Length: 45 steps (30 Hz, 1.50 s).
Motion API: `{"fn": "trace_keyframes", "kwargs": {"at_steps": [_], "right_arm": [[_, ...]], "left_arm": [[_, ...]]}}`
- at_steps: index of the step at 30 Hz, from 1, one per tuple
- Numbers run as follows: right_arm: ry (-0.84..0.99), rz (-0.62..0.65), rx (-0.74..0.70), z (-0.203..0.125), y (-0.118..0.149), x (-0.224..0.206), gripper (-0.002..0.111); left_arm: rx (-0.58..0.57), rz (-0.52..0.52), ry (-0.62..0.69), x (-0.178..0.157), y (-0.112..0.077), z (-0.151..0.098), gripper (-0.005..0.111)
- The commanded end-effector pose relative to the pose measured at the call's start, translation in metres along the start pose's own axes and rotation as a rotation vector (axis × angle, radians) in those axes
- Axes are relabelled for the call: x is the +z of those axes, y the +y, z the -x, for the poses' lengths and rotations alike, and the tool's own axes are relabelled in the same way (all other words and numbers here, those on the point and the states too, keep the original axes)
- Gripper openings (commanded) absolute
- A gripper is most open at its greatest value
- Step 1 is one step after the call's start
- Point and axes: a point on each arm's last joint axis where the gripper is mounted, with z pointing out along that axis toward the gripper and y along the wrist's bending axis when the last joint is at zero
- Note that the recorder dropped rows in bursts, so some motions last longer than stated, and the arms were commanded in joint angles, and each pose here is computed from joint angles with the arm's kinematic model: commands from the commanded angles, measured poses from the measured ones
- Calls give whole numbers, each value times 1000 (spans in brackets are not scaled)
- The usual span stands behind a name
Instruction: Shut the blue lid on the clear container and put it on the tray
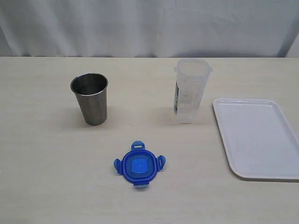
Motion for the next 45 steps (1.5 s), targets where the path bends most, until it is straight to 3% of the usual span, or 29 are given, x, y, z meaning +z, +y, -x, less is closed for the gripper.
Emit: {"fn": "trace_keyframes", "kwargs": {"at_steps": [1,2,4,5,6,7,9,11,12,14,19,25,32,41,45], "right_arm": [[-4,-9,-4,-1,0,0,4],[-4,-9,-4,-1,0,0,4],[-4,-9,-4,-1,0,0,4],[-4,-9,-4,-1,0,0,4],[-4,-9,-4,-1,0,0,4],[-4,-9,-4,-1,0,0,4],[-4,-9,-4,-1,0,0,4],[-4,-9,-4,-1,0,0,4],[-4,-9,-4,-1,0,0,4],[-4,-9,-4,-1,0,0,4],[-4,-9,-4,-1,0,0,4],[-4,-9,-4,-1,0,0,4],[-4,-9,-4,-1,0,0,4],[-4,-9,-4,-1,0,0,4],[-4,-9,-4,-1,0,0,4]], "left_arm": [[-43,5,-245,-3,1,22,0],[-61,5,-286,-4,1,25,0],[-45,22,-495,-11,3,43,0],[-88,16,-561,-14,4,48,0],[-227,-19,-625,-17,5,53,0],[-283,-39,-636,-18,5,53,0],[-209,-53,-667,-19,2,56,10],[-175,-83,-765,-26,-1,63,43],[-188,-100,-830,-30,-1,67,72],[-188,-106,-803,-25,-2,68,103],[-185,-151,-697,6,-6,72,105],[-134,-175,-495,52,-12,59,105],[-44,-366,-318,112,-33,43,105],[-51,-431,-106,178,-43,6,105],[-16,-530,-67,194,-53,-6,105]]}}
